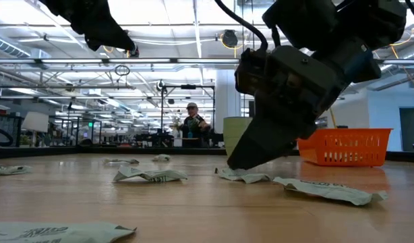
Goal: Pick and place Stevia / Truvia into bins
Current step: Put the light green packet into the orange basket
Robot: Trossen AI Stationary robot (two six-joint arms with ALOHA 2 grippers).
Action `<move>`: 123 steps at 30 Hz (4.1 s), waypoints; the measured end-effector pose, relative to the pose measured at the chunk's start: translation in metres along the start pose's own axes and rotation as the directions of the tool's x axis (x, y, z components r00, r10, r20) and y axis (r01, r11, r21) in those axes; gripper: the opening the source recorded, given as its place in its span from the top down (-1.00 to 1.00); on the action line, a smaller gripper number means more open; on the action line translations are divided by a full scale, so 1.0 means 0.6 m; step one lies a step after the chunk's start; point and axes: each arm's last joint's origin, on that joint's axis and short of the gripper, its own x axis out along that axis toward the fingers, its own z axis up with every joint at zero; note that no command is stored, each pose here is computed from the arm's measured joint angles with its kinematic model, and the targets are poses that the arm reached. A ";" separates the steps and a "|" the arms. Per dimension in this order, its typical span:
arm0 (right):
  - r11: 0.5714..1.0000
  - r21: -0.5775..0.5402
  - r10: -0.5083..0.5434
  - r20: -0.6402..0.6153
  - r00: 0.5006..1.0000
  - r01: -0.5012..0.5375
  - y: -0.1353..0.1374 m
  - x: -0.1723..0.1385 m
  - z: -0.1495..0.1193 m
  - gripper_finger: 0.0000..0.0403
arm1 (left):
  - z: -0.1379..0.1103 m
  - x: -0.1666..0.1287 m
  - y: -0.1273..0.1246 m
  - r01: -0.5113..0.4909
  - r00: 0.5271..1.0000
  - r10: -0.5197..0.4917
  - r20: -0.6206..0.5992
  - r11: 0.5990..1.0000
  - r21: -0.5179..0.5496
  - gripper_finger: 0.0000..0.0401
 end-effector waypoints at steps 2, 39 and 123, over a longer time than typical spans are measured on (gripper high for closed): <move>1.000 0.009 0.002 0.001 1.000 -0.002 0.004 -0.001 -0.002 0.48 | 0.000 0.000 0.000 0.002 1.000 -0.002 -0.002 1.000 -0.001 0.77; 0.791 -0.018 -0.610 0.059 0.790 0.611 -0.035 -0.289 0.026 1.00 | 0.000 0.000 0.001 -0.020 1.000 0.020 0.002 0.999 0.029 0.77; 0.986 -0.067 -0.164 -0.213 0.963 0.153 0.209 -0.044 0.007 0.49 | -0.002 0.000 0.001 -0.019 1.000 0.019 -0.012 0.999 -0.042 0.77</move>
